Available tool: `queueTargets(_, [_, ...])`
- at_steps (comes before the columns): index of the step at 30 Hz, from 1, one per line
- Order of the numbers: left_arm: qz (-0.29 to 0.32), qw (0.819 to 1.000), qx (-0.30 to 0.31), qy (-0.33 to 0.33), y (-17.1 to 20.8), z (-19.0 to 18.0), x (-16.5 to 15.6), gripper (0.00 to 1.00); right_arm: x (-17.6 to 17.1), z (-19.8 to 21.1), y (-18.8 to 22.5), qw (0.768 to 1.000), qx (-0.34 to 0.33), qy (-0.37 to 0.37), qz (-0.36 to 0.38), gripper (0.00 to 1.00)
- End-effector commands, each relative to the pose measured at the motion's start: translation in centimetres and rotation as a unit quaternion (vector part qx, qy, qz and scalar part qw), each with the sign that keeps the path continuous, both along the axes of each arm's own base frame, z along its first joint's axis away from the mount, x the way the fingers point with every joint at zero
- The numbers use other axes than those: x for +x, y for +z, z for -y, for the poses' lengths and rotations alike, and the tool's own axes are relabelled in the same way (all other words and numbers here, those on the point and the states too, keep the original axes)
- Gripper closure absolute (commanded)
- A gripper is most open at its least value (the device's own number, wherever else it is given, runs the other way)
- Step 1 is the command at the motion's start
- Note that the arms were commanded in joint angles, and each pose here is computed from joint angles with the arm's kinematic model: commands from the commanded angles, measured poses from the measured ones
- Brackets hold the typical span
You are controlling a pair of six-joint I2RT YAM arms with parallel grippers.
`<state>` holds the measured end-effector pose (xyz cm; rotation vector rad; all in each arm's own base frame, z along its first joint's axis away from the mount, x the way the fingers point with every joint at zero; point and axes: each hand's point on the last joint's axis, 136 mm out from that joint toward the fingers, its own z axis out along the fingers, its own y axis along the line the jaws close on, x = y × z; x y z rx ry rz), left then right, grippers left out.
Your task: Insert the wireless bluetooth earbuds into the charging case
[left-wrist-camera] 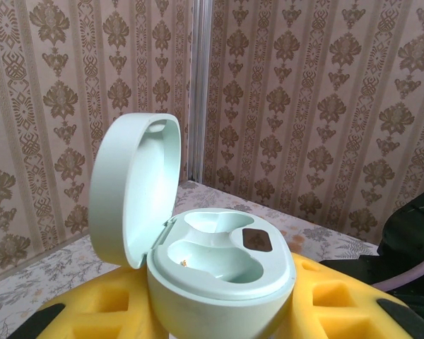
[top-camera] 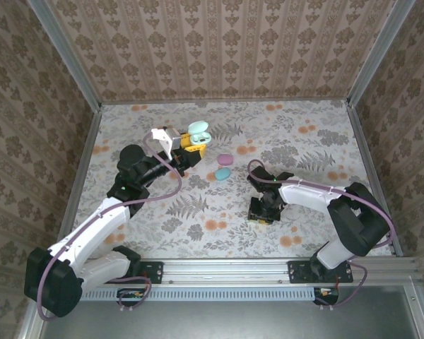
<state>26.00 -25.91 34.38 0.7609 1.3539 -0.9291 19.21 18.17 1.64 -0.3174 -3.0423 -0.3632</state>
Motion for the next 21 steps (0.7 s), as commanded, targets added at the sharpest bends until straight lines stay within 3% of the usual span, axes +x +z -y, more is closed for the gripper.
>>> queueTargets(1, [0.024, 0.999, -0.02, -0.007, 2.1, -0.1, -0.3, 0.74, -0.2, 0.4, 1.2, 1.0, -0.012, 0.009, 0.005, 0.66])
queueTargets(12, [0.026, 0.999, -0.02, -0.003, 2.2, -0.2, -0.3, 0.74, 1.6, 0.5, 3.8, 0.983, -0.04, 0.169, 0.052, 0.63])
queueTargets(18, [0.031, 0.999, -0.017, 0.004, 2.3, -0.4, -0.5, 0.74, 2.2, 0.2, 5.5, 0.937, -0.039, 0.334, 0.095, 0.61])
queueTargets(21, [0.036, 0.999, -0.012, 0.016, 2.3, -0.9, -0.5, 0.74, 2.2, -1.4, 6.1, 0.903, 0.002, 0.413, 0.12, 0.61])
